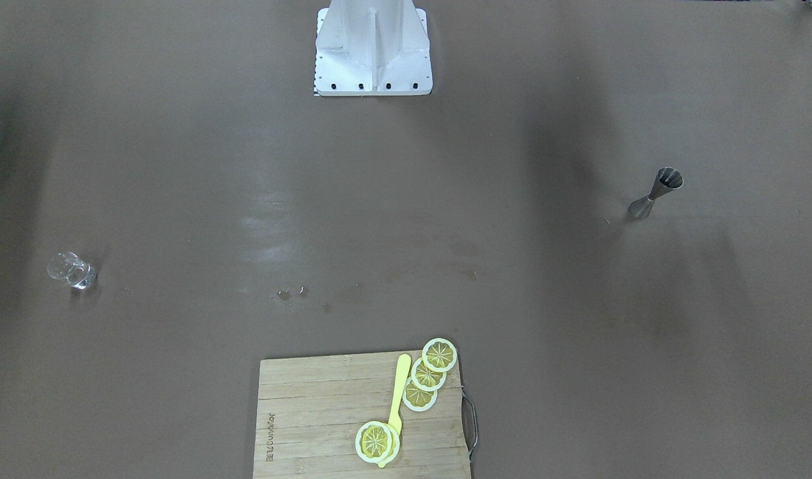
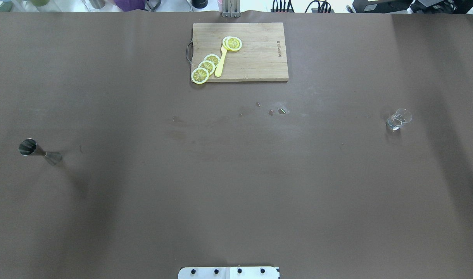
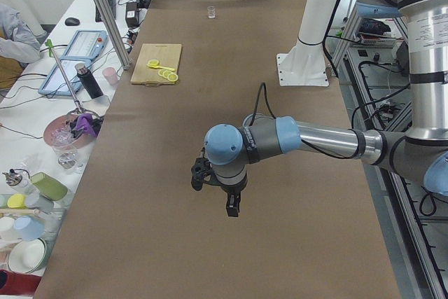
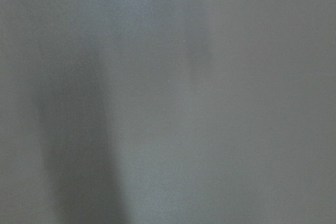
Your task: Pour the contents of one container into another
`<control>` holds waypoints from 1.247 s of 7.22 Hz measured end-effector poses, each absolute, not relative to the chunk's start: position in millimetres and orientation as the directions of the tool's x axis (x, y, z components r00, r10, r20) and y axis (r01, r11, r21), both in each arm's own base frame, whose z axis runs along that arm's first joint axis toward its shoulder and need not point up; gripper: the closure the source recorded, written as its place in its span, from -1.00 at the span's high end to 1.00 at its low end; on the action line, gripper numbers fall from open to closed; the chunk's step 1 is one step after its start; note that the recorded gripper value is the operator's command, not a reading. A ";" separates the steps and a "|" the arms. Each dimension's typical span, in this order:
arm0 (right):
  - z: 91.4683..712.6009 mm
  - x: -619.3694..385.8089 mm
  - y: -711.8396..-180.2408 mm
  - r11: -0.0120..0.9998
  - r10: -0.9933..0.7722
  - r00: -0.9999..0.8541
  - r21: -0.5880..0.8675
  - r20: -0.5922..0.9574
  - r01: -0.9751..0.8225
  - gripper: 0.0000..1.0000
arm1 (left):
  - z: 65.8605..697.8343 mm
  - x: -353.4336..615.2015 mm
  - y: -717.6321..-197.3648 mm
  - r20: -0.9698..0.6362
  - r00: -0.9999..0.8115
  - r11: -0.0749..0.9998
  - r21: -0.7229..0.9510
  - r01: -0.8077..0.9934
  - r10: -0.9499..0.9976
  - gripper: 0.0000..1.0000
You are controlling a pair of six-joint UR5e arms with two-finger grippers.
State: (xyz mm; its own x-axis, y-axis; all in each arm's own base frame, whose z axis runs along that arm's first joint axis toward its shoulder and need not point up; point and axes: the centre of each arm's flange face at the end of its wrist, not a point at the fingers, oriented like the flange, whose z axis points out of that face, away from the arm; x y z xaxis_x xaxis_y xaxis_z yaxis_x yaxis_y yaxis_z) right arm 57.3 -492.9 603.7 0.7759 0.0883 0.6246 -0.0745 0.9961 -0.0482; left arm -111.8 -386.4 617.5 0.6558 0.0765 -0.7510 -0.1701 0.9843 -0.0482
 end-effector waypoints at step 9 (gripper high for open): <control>617.4 57.3 -489.6 0.995 0.103 0.776 -0.070 0.623 -0.076 1.00 | 667.6 -130.4 -419.9 -0.716 0.697 0.999 0.042 -0.014 0.040 0.98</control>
